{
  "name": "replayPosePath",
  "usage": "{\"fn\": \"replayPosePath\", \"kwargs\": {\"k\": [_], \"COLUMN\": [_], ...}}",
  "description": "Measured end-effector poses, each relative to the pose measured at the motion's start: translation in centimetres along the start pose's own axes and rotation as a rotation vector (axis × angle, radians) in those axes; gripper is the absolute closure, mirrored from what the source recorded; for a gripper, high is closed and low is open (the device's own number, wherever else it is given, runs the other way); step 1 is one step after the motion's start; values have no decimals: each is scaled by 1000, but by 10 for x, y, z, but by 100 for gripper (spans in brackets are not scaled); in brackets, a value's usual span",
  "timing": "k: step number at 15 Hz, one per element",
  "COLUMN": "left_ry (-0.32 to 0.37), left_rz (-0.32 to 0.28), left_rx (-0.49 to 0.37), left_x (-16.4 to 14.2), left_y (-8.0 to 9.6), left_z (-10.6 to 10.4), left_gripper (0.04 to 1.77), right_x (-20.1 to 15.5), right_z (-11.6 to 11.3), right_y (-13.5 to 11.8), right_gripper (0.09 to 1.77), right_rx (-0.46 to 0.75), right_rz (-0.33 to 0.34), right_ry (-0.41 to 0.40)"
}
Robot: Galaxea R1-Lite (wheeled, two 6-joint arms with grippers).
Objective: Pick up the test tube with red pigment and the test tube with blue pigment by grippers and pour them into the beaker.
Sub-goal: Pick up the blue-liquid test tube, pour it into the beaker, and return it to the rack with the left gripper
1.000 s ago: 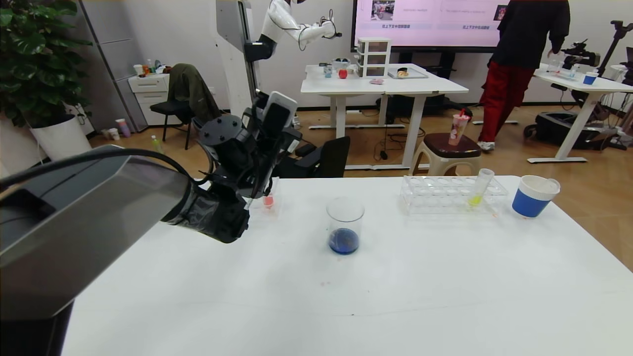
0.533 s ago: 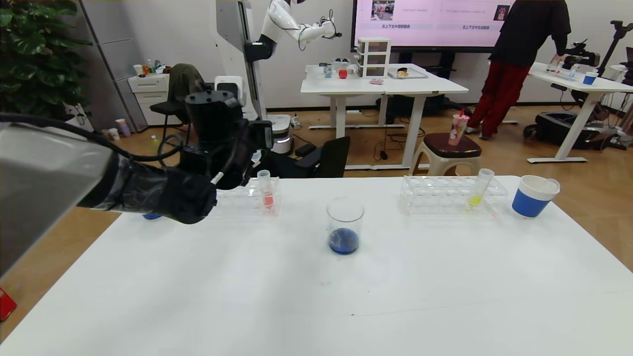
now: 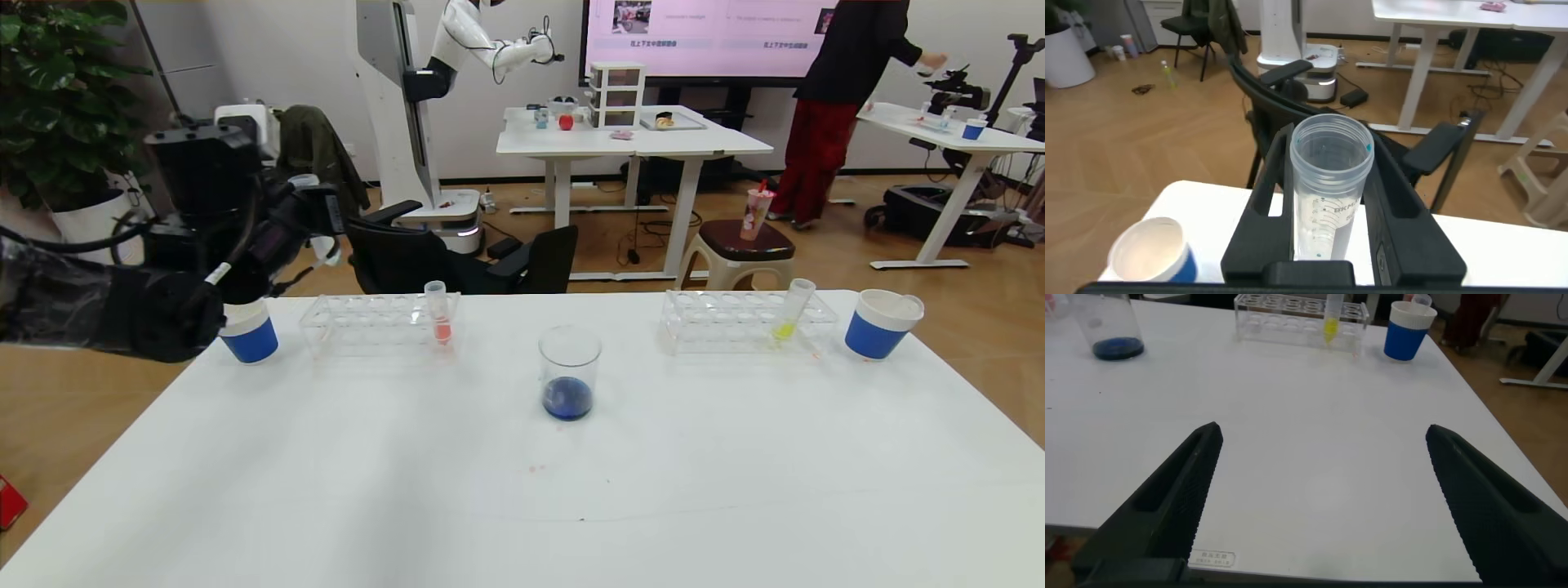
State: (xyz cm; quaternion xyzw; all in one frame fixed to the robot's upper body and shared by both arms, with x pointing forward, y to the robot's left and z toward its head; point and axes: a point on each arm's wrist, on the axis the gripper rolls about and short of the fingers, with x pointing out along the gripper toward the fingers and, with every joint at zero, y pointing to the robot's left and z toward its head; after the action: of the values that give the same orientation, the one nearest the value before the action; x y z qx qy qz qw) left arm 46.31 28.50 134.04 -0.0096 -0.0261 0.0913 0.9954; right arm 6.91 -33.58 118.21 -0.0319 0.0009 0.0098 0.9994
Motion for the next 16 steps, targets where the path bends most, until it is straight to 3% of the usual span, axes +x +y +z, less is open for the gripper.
{"fn": "replayPosePath", "kwargs": {"k": [4,6,10,16], "left_ry": [6,26,-17,39], "left_rz": [93,138,180,198], "left_rx": [7,9,9,13], "left_x": [14,22,45,68], "left_y": [79,107,127,133], "left_z": [-1,-11,-34,-86], "left_gripper": [130,130,130,130], "right_x": [0,0,0,0], "right_z": [0,0,0,0], "right_y": [0,0,0,0], "right_gripper": [12,12,12,12], "right_rx": [0,0,0,0], "right_rz": [0,0,0,0], "right_ry": [0,0,0,0]}}
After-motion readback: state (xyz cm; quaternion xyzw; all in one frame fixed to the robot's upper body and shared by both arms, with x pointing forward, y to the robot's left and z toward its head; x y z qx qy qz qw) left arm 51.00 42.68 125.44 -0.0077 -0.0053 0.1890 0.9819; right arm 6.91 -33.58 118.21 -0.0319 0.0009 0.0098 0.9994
